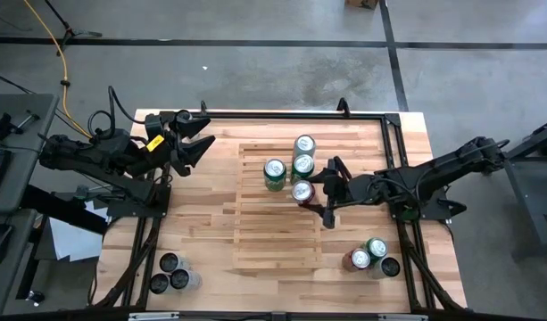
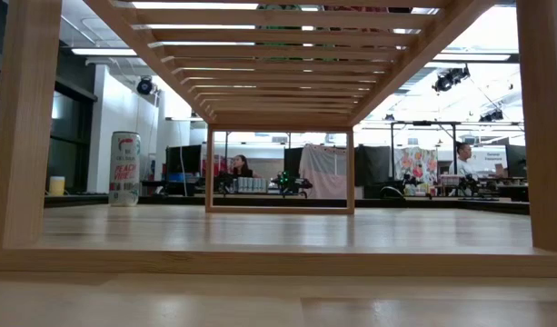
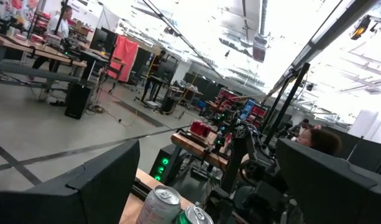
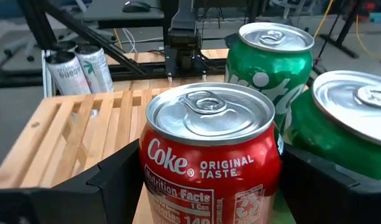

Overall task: Place canned beverage on shelf
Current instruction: Put the top red soda can on the shelf

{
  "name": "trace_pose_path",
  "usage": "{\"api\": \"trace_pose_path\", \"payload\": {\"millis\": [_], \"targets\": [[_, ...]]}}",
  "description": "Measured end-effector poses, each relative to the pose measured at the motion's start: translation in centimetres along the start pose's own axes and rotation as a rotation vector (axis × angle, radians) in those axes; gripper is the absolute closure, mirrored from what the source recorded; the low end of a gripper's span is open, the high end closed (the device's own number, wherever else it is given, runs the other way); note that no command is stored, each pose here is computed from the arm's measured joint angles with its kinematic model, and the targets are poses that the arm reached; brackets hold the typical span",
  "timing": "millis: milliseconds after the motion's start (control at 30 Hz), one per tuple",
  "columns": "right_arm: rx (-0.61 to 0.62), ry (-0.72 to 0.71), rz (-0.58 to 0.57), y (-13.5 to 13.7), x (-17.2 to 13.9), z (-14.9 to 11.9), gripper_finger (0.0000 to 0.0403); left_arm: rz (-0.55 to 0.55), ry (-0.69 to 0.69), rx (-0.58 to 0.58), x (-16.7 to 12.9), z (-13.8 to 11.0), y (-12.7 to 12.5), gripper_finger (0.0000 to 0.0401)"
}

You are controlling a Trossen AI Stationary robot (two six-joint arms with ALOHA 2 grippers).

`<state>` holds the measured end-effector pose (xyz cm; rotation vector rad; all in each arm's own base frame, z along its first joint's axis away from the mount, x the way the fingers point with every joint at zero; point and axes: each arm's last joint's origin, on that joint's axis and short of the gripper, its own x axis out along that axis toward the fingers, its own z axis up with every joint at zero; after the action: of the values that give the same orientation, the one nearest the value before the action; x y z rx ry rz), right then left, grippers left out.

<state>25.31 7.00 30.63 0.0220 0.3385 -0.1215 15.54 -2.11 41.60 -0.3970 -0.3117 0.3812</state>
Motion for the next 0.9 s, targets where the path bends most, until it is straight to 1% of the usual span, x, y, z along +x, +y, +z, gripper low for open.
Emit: {"api": "trace_pose_path", "payload": {"millis": [267, 767, 900], "targets": [[-0.019, 0.014, -0.104, -0.33, -0.08, -0.19, 0.0096, 0.000, 0.000, 0.000, 0.00, 0.00, 0.00, 0.0032], [-0.019, 0.021, -0.098, -0.34, -0.07, -0.26, 0.0096, 0.000, 0.000, 0.000, 0.00, 0.00, 0.00, 0.0032], [-0.010, 0.010, -0.079, -0.26, -0.03, -0.15, 0.0096, 0.000, 0.000, 0.000, 0.00, 0.00, 0.00, 0.0032]]}}
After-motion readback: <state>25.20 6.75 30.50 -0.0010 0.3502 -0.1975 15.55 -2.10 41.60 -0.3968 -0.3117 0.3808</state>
